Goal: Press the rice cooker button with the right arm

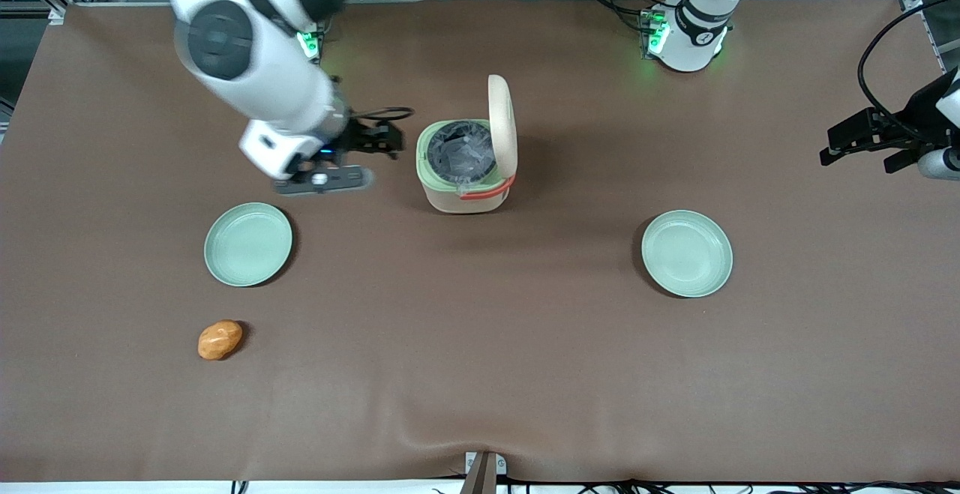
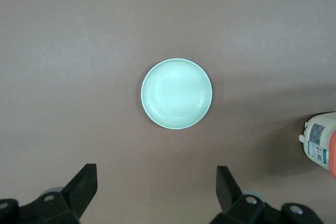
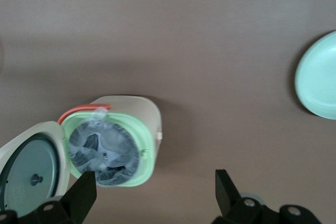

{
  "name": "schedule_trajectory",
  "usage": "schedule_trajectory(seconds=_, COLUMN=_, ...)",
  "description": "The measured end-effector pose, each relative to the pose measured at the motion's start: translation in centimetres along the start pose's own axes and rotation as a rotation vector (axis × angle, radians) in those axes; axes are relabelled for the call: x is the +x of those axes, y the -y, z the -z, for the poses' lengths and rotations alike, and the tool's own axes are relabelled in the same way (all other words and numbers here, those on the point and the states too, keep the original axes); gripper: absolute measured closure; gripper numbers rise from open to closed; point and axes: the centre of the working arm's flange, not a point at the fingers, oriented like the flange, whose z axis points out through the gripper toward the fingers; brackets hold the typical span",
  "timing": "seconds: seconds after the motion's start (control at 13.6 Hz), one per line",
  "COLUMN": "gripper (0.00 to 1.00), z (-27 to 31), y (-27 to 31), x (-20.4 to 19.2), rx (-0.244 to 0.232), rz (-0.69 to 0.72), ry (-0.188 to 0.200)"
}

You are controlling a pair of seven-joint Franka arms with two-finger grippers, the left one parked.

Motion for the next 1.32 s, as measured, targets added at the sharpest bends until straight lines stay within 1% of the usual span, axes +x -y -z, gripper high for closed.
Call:
schedule_trajectory(seconds=0.22, gripper=0.0, z=4.2, y=-7.3, x=0.6, rx=0.01, rz=-0.08, ry=-0.008)
schedule_trajectory(seconds=0.29, gripper=0.0, z=5.4, y=-9.8, x=0.6, rx=0.005, rz=-0.09, ry=-0.013)
schedule_trajectory(seconds=0.44, gripper=0.0, z=7.3, y=-14.2, x=0.7, rx=-0.011, rz=-0.087, ry=-0.031)
schedule_trajectory(seconds=0.59, gripper=0.0, z=8.5, y=-18.0, x=0.7, rx=-0.042, rz=-0.057, ry=-0.045)
schedule_trajectory(seconds=0.81, gripper=0.0, z=9.2, y=-21.3, x=1.0, rx=-0.121, rz=-0.045, ry=-0.062)
schedule_trajectory(seconds=0.88, gripper=0.0, z=9.3, y=-22.0, x=1.1, rx=-0.137, rz=-0.028, ry=-0.064)
schedule_trajectory(seconds=1.03, gripper=0.0, z=9.5, y=-23.5, x=1.2, rx=-0.145, rz=0.0, ry=-0.065)
schedule_trajectory(seconds=1.32, gripper=0.0, z=10.1, y=-27.3, x=1.3, rx=-0.137, rz=-0.044, ry=-0.069)
